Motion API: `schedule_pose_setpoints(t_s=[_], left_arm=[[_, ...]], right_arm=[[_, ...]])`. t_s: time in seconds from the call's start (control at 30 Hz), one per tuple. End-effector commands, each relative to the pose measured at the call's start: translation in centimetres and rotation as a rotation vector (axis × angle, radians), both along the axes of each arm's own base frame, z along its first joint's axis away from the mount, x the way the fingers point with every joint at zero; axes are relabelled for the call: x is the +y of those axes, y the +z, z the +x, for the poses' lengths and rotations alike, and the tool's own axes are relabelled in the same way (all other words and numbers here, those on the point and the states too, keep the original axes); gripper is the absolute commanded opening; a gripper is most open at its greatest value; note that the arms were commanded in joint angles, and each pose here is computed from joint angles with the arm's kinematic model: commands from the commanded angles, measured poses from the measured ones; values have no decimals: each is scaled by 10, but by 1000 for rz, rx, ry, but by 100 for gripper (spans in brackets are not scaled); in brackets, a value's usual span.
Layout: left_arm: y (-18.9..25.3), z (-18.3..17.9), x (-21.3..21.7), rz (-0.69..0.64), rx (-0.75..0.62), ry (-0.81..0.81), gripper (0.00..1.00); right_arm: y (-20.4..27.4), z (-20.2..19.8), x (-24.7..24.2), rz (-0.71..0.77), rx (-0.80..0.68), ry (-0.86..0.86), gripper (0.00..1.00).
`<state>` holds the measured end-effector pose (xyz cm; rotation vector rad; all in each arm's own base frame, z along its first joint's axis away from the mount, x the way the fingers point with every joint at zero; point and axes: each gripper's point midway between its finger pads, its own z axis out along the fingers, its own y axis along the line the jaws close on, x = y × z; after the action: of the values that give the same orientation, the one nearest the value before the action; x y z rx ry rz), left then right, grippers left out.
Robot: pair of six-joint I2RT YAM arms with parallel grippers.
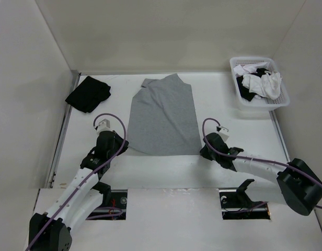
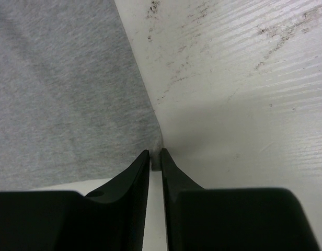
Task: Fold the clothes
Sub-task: Flatten the tank top out
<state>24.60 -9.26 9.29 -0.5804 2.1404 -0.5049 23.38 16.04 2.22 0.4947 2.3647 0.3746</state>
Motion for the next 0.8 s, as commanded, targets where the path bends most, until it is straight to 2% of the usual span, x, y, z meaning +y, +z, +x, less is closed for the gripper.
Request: schedule_pose_setpoints(t_s=[0.0, 0.17, 0.27, 0.43, 0.63, 0.77], left_arm=[[20, 10, -4, -18, -77, -16, 0], [32, 12, -4, -28, -109, -11, 0], [70, 20, -6, -62, -195, -7, 0], [201, 17, -3, -170, -468, 29, 0], [374, -24, 19, -292, -837, 79, 0], [474, -57, 39, -335, -1051, 107, 0]], right_arm=[[8, 8, 4, -1, -20, -14, 16], [15, 13, 1, 2, -60, -29, 0], [57, 20, 0, 9, -186, -26, 0], [217, 7, -11, 45, -486, 4, 0], [421, -18, -43, 59, -850, -5, 0], [522, -34, -59, 74, -1008, -2, 0]])
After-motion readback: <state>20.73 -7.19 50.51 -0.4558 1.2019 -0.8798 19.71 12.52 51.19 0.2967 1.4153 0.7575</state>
